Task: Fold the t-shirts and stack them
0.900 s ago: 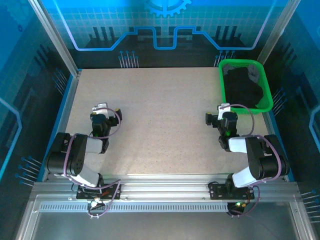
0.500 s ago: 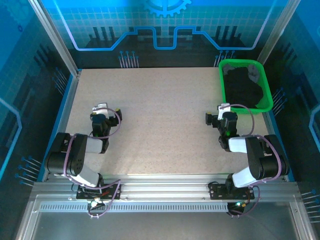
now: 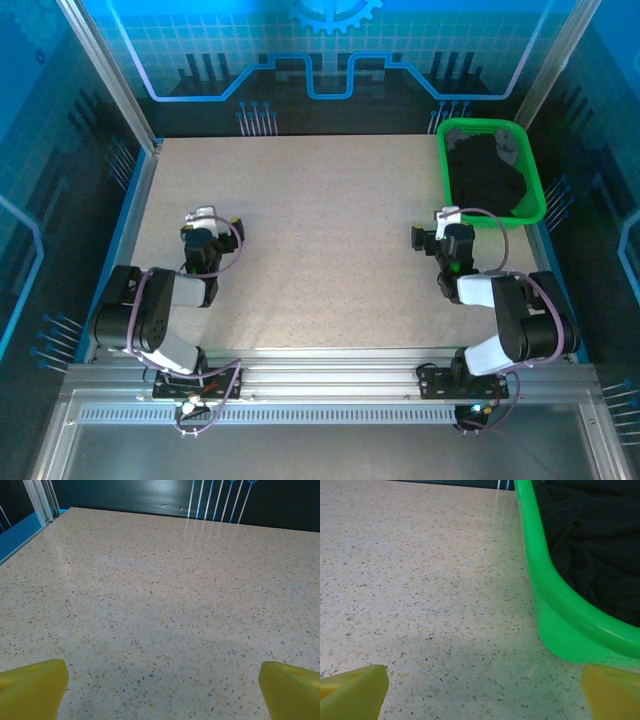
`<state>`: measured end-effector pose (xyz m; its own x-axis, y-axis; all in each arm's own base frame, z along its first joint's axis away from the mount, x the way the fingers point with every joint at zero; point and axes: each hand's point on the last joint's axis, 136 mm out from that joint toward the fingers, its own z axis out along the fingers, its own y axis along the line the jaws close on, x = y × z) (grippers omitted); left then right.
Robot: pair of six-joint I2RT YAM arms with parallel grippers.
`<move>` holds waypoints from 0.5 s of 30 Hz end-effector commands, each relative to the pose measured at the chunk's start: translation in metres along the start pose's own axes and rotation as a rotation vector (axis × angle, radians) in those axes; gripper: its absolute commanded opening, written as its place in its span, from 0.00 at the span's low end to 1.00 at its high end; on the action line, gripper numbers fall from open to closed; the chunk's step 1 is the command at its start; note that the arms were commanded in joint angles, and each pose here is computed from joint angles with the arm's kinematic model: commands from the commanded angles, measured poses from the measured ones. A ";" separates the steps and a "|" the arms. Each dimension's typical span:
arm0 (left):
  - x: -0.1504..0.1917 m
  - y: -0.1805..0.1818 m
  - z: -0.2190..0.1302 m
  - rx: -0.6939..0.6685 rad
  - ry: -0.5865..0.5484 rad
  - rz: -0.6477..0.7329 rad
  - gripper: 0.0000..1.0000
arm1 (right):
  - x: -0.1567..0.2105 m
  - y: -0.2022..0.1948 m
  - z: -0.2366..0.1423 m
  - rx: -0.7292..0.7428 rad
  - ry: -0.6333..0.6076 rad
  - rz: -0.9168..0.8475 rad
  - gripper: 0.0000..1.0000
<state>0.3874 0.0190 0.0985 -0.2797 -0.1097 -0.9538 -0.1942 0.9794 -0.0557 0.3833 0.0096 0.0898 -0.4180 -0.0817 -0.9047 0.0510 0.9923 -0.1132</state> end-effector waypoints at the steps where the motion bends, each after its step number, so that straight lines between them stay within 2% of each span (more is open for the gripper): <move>1: -0.032 -0.011 -0.022 -0.064 -0.104 0.103 0.99 | -0.060 0.000 -0.024 0.097 -0.077 -0.049 1.00; 3: -0.063 -0.026 -0.038 -0.065 -0.149 0.133 0.99 | -0.098 -0.008 -0.047 0.114 -0.116 0.117 1.00; 4: -0.088 -0.031 -0.047 -0.054 -0.194 0.087 0.99 | -0.113 -0.016 -0.056 0.120 -0.076 0.238 1.00; 5: -0.113 -0.031 -0.053 -0.062 -0.224 -0.006 0.99 | -0.127 -0.017 -0.061 0.064 -0.011 0.328 1.00; 6: -0.124 -0.030 -0.056 -0.064 -0.180 -0.092 0.99 | -0.136 -0.016 -0.064 0.015 0.054 0.387 1.00; 8: -0.135 -0.022 -0.065 -0.116 -0.003 -0.354 0.99 | -0.141 -0.038 -0.059 0.101 0.166 0.519 1.00; 9: -0.147 -0.022 -0.062 -0.092 0.014 -0.441 0.99 | -0.147 -0.038 -0.051 0.067 0.186 0.542 1.00; 11: -0.160 -0.035 -0.044 0.084 0.134 -0.654 0.99 | -0.159 -0.056 -0.037 0.124 0.167 0.608 0.98; 12: -0.164 -0.043 -0.039 0.115 0.181 -0.692 0.99 | -0.163 -0.064 -0.032 0.145 0.145 0.642 0.97; 15: -0.182 -0.089 -0.036 0.244 0.285 -0.628 0.99 | -0.166 -0.086 -0.001 0.173 0.132 0.747 0.93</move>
<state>0.4235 0.0021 0.3577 -0.0554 -0.5928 -0.8034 -0.1527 0.8002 -0.5800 0.4437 -0.0478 0.3173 -0.2113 0.4845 -0.8489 0.3575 0.8466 0.3942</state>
